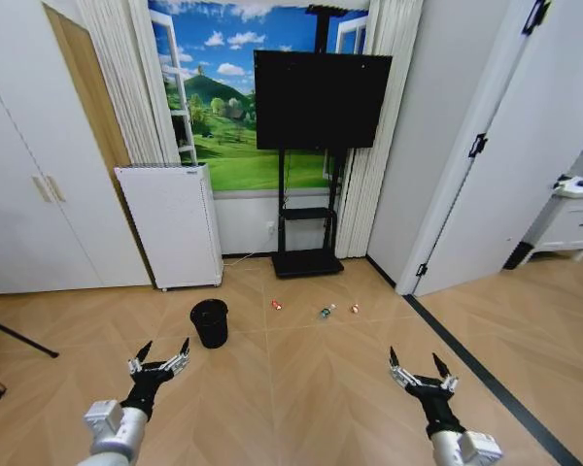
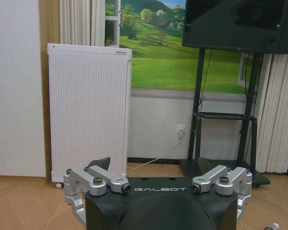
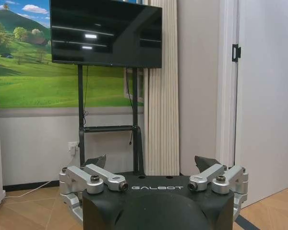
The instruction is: Pick up the trash bin and place the garbage on the floor into it.
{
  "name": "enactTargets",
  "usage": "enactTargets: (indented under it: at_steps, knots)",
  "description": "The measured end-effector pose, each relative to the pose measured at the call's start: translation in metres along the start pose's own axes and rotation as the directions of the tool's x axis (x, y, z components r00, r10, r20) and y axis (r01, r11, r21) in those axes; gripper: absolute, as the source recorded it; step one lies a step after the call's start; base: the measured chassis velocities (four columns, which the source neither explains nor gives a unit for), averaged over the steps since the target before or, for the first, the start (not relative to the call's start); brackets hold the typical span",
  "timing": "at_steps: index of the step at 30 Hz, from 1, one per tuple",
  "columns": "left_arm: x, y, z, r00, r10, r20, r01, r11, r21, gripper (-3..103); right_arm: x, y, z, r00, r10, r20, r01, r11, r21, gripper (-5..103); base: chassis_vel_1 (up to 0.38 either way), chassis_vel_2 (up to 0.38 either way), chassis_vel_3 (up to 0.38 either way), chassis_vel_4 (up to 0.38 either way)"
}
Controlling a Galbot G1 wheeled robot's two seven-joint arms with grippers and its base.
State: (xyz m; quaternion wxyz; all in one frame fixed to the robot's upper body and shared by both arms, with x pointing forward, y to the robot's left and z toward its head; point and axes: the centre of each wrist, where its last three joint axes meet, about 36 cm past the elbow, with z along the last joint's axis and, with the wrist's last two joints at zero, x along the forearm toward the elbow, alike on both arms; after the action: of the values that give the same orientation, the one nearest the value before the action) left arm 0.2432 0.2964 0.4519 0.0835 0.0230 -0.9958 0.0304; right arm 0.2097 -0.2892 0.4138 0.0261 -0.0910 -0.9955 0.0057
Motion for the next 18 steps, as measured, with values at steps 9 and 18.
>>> enactTargets:
  at_steps: [9, 18]
  knots:
    - [0.0001, -0.0005, 0.0002, 1.0, -0.003, 0.001, 0.003, 1.0, 0.001, 99, -0.0011, -0.0017, 0.0021, 1.0, -0.003, -0.001, 0.003, 1.0, -0.003, 100, -0.009, 0.005, 0.008, -0.011]
    - [0.0006, 0.001, -0.0011, 1.0, -0.009, 0.006, 0.009, 1.0, -0.001, 99, -0.0012, -0.0018, 0.0068, 1.0, -0.01, 0.012, 0.01, 1.0, -0.008, 100, -0.033, 0.024, 0.028, -0.022]
